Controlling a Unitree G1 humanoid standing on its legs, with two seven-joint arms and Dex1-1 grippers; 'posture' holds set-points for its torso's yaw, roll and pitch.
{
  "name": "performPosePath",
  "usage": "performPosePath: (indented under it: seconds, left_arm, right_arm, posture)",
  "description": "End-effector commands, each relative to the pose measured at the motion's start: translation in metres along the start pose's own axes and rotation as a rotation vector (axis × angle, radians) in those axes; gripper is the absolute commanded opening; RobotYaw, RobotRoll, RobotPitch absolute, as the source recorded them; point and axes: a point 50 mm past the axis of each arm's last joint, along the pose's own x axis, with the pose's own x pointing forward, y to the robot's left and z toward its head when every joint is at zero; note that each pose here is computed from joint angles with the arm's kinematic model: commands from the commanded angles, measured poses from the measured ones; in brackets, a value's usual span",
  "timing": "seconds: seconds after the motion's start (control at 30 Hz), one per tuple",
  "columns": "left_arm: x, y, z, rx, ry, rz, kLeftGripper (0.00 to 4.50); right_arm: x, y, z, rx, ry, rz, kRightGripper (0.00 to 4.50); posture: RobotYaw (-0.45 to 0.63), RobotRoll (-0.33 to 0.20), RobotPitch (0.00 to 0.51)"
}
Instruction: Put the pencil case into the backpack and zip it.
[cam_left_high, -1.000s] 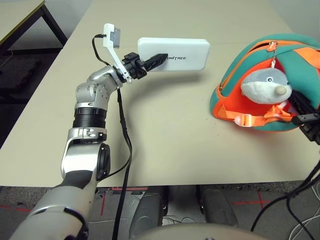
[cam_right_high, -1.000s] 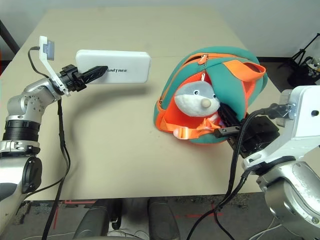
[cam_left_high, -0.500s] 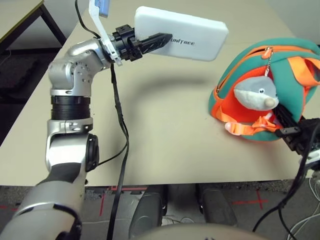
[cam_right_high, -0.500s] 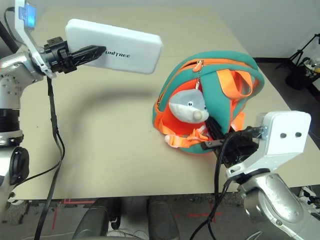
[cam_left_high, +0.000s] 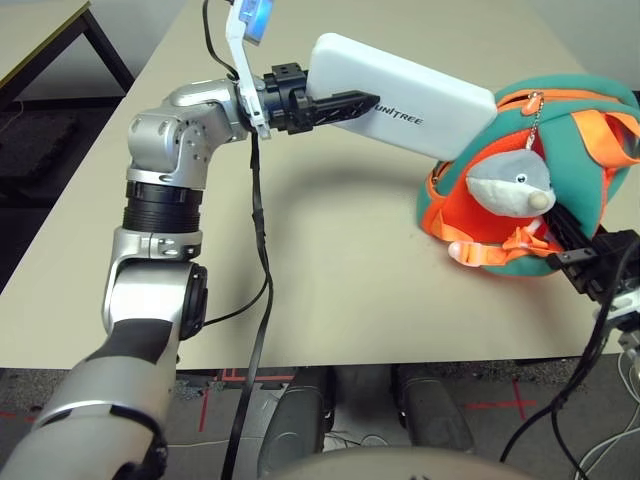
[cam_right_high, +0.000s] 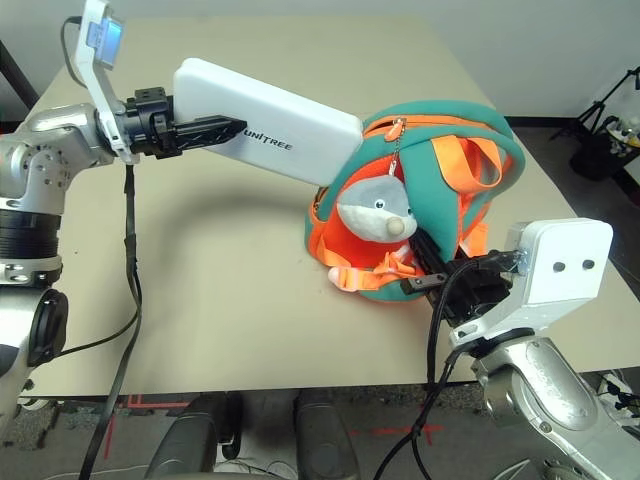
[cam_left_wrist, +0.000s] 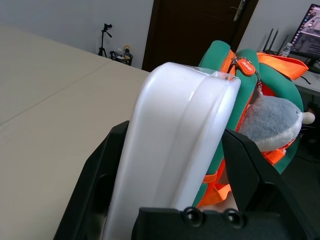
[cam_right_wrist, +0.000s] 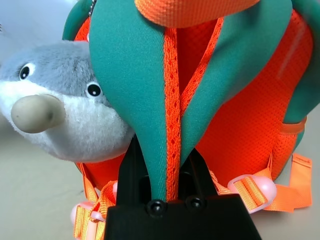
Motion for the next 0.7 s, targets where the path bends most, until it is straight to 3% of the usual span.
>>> performPosePath:
  seconds: [0.03, 0.3, 0.7]
  left_arm:
    - [0.012, -0.002, -0.005, 0.023, 0.019, -0.051, 3.24]
    - [0.027, 0.006, -0.009, 0.07, 0.024, -0.041, 3.24]
    - [0.064, -0.006, -0.019, 0.079, 0.001, -0.108, 3.24]
  right_arm:
    - [0.001, 0.001, -0.001, -0.004, 0.009, 0.008, 0.21]
    - [0.004, 0.001, 0.0, -0.004, -0.002, 0.009, 0.21]
    - [0.01, 0.003, 0.001, 0.003, -0.015, 0.019, 0.21]
  posture:
    - [-0.18, 0.0, 0.16]
    - [-0.18, 0.0, 0.164]
    - [-0.19, 0.0, 0.171]
